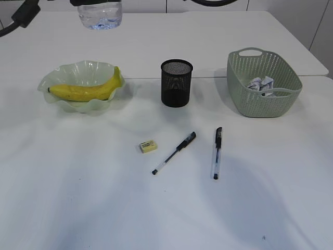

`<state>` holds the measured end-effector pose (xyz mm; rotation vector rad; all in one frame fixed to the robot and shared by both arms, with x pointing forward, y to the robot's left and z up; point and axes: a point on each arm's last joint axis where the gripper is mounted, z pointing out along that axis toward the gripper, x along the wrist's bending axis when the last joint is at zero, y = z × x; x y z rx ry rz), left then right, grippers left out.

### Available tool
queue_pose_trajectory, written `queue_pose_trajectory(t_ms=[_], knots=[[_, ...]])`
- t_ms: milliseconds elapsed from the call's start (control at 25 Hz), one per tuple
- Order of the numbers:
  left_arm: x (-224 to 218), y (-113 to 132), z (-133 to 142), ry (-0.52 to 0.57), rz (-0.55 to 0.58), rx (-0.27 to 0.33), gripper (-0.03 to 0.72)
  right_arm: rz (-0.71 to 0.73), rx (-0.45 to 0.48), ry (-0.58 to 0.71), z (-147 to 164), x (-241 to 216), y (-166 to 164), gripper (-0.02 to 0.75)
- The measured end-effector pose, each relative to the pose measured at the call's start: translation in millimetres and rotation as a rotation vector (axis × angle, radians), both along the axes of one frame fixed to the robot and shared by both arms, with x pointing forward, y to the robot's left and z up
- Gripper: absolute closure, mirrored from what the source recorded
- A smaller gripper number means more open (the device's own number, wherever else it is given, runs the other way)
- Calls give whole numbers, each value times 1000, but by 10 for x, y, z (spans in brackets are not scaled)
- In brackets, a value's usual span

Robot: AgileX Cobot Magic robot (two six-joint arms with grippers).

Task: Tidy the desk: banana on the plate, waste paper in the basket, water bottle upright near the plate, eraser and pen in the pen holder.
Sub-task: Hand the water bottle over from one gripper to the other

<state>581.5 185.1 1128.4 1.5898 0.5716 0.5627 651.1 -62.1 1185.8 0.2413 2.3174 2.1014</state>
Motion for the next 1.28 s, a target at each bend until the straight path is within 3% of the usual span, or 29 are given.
queue_pose_trajectory(t_ms=[560,960,1280], knots=[[-2,-3,-3,4,-4,-1,276,-6,-6,60,-7,-3,-2,321],[-2,-1,-19,-21,-8,44,298,-20,0,168,-12,-1,-3,215],[2,1,-32,-25,-8,59,299,-33,-11,208,-17,-2,-7,209]])
